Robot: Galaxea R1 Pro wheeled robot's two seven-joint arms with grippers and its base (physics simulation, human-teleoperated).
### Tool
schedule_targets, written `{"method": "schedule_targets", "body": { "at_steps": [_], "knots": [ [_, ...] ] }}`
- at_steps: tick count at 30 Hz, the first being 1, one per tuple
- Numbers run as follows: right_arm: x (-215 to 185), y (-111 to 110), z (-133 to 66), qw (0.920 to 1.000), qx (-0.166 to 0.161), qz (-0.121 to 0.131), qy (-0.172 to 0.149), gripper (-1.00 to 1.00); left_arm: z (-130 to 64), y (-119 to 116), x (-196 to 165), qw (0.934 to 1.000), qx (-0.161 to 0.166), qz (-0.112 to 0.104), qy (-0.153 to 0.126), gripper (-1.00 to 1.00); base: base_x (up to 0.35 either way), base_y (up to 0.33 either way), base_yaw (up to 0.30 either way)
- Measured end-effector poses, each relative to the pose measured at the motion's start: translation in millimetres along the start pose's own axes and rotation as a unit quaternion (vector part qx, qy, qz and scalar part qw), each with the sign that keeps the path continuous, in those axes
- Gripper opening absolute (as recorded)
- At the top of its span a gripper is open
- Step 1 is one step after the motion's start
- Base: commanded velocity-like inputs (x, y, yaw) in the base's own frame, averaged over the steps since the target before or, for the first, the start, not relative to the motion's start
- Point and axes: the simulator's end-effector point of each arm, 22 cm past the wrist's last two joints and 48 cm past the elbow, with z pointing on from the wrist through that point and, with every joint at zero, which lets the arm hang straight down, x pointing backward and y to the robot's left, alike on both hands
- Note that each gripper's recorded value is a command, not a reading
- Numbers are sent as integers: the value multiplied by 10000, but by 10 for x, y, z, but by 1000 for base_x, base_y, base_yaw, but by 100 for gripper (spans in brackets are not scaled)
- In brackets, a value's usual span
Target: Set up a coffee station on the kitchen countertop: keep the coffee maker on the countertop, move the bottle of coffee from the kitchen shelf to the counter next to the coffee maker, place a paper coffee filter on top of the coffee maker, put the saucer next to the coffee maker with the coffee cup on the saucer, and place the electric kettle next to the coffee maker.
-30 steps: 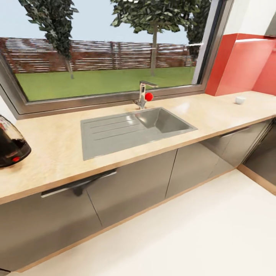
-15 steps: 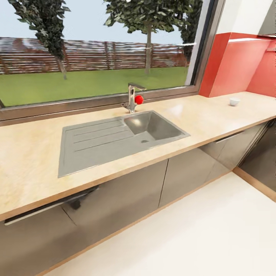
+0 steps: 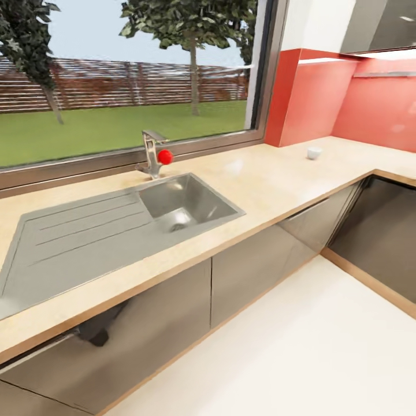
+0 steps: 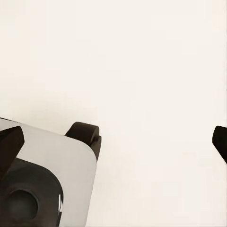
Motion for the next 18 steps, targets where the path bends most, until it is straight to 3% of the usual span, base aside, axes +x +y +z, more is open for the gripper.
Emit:
{"method": "schedule_targets", "body": {
  "at_steps": [9, 18],
  "knots": [
    [0, 7, 2, 10000, -5, -7, -1, 100, 0, 2, 0, 10000, -6, 0, 1, 100, 231, -227, -285],
    [-1, 16, 6, 10000, -14, -14, 0, 100, 0, 85, -5, 9998, -198, 4, -7, 100, 156, -229, -162]
  ]
}}
